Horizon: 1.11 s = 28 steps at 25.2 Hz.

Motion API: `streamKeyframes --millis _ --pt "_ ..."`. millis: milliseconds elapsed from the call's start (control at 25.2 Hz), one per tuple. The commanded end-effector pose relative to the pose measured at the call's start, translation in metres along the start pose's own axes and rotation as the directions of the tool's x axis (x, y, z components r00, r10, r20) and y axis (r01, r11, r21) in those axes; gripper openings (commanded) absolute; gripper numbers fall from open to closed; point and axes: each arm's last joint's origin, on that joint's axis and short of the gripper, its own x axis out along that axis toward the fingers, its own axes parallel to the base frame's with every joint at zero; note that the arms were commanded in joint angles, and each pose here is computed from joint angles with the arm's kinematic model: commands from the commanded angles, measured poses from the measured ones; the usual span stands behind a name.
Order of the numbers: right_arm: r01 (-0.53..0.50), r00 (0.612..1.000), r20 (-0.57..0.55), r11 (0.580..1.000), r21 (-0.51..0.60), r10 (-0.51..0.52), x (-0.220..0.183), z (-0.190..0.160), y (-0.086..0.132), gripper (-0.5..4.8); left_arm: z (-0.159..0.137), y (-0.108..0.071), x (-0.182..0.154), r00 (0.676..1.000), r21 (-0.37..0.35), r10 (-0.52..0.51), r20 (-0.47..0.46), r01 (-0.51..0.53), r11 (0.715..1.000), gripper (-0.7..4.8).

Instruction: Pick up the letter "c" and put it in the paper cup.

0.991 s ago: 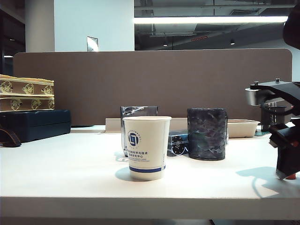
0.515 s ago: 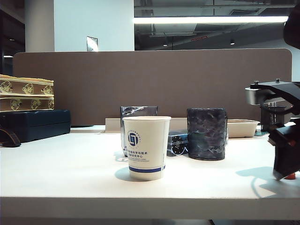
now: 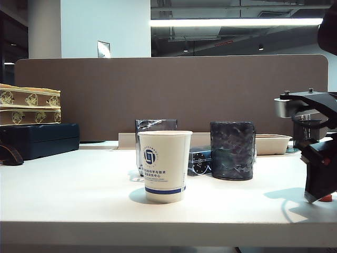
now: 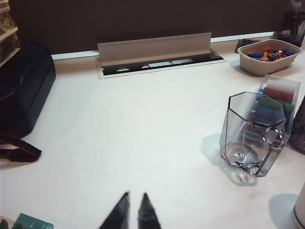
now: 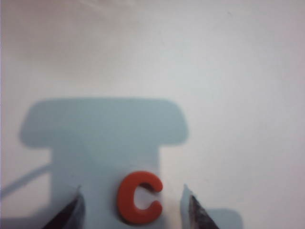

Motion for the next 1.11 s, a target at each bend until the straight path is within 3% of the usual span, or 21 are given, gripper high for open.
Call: streamKeyframes --millis 40,912,1110 --pt "0.021 0.999 -0.036 1.000 -0.017 -0.022 0.001 -0.004 0.000 2.75 0.003 0.000 0.000 1.000 0.006 0.003 0.021 -0.004 1.000 0.27" --pt "0.060 0.997 -0.059 0.997 0.042 -0.057 0.006 -0.006 -0.005 2.85 0.003 0.000 0.000 1.000 0.005 0.003 0.022 -0.003 1.000 0.27" --pt "0.078 0.994 -0.087 0.981 0.177 -0.064 0.007 -0.009 -0.021 2.85 0.003 0.000 0.000 1.000 -0.001 0.002 0.023 -0.002 1.000 0.27"
